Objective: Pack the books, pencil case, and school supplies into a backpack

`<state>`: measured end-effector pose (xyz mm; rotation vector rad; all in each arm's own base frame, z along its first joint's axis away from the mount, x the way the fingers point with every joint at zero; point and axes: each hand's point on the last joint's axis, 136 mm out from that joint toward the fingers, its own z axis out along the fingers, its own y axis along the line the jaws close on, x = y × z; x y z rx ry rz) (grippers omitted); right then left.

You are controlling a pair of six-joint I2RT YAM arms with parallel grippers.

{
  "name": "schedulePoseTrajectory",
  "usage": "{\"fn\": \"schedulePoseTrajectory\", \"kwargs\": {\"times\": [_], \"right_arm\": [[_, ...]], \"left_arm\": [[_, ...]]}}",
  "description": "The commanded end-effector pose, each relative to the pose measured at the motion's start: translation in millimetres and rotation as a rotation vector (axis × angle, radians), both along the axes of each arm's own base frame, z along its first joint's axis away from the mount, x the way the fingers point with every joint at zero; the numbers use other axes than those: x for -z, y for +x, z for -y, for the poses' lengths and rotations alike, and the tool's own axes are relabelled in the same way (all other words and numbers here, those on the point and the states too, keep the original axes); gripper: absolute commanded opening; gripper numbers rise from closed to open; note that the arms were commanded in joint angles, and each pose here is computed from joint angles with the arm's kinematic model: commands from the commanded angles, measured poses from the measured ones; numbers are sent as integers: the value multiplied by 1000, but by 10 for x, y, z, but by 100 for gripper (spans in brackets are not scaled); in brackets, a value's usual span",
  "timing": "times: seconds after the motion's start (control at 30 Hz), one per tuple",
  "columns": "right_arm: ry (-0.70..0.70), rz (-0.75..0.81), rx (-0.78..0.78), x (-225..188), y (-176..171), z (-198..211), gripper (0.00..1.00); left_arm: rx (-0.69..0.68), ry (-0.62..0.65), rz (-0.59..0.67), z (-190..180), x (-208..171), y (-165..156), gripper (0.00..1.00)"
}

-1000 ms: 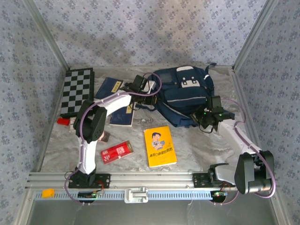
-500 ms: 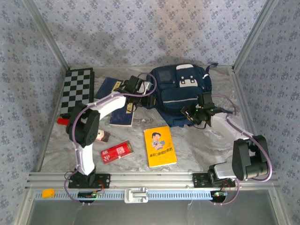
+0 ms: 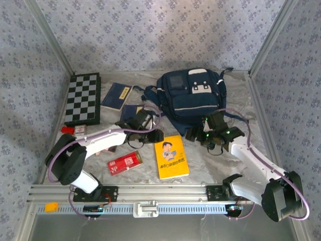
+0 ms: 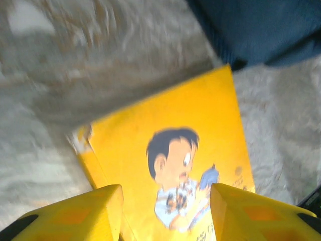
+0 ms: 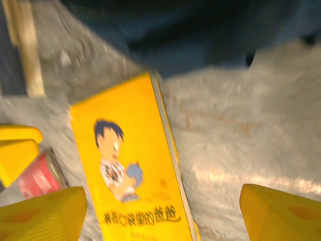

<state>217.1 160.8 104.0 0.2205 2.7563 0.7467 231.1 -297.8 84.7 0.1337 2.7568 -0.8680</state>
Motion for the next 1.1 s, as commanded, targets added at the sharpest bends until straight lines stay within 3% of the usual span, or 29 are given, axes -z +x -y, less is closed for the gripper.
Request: {"fn": "schedulePoseTrajectory", "kwargs": {"times": [0.0, 0.23, 0.37, 0.47, 1.07], "right_arm": [[-16, -53, -78, 184, -262, -115, 80], [-18, -72, -151, 417, -412, -331, 76], [-22, -82, -167, 532, -426, -428, 73], [-27, -99, -194, 620, -454, -492, 71], [21, -107, -234, 646, -522, -677, 72]], "left_arm": [[-93, -40, 5, -20, -56, -94, 49], [-180, -68, -52, -169, 105, -276, 49], [-207, -23, -67, -272, 219, -329, 49], [-184, -74, -80, -163, 225, -344, 49], [-159, -46, -117, -52, 458, -359, 38]]}}
